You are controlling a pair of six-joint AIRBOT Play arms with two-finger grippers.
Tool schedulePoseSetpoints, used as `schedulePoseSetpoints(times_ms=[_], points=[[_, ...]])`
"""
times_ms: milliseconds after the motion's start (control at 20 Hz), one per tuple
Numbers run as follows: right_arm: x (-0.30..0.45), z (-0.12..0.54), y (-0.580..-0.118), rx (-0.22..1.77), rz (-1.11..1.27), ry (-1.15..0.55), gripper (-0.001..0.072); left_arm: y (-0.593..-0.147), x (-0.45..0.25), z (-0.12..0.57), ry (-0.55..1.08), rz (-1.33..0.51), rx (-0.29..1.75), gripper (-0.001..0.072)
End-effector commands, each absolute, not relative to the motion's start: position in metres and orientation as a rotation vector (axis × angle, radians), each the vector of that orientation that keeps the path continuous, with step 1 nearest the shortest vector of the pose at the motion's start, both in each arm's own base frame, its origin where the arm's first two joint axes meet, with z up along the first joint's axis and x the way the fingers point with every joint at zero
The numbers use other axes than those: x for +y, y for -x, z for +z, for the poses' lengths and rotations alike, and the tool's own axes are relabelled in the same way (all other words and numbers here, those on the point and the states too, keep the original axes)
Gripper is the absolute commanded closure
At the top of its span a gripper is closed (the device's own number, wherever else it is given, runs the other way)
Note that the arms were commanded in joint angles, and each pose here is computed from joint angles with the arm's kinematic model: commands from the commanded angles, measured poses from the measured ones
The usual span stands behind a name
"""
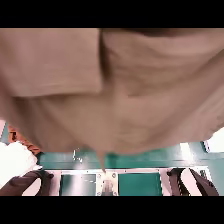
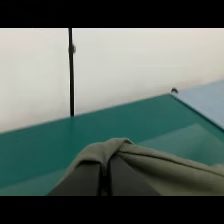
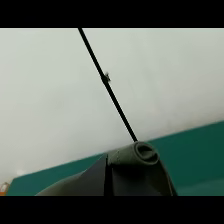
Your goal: Fold the shirts.
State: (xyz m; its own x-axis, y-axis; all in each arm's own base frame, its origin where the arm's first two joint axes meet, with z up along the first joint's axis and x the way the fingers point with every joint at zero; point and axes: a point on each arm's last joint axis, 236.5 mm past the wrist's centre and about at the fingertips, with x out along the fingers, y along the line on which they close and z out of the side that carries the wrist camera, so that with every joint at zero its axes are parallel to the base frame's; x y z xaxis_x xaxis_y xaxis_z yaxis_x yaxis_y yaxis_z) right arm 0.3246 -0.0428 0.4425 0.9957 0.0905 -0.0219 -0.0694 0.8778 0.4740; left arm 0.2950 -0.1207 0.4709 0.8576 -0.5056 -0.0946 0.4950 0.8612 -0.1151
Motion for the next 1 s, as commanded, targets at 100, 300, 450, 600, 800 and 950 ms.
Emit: schedulePoseSetpoints(times_ms=[100,300,450,600,800,950], points=[[-0.08,0.247,-0.411,0.405,0.041,-0.655,0.0698,-0.415,-0.143,0.283,0.273,-0.59,0.56,0.0678],[-0.081,0.088,-0.464,0.655,-0.007,-0.737,0.0698,-0.49,-0.134,0.134,0.389,-0.484,0.784,0.0678],[-0.076,-0.004,-0.494,0.799,-0.014,-0.817,0.0698,-0.531,-0.136,0.067,0.516,-0.444,0.827,0.0678],[-0.077,-0.048,-0.52,0.85,-0.011,-0.899,0.0698,-0.559,-0.134,0.03,0.585,-0.407,0.801,0.0678],[-0.089,-0.039,-0.556,0.804,0.016,-0.885,0.0697,-0.586,-0.111,0.03,0.599,-0.297,0.698,0.0678],[-0.099,-0.004,-0.58,0.723,0.038,-0.845,0.0698,-0.598,-0.109,0.053,0.582,-0.306,0.638,0.0678]])
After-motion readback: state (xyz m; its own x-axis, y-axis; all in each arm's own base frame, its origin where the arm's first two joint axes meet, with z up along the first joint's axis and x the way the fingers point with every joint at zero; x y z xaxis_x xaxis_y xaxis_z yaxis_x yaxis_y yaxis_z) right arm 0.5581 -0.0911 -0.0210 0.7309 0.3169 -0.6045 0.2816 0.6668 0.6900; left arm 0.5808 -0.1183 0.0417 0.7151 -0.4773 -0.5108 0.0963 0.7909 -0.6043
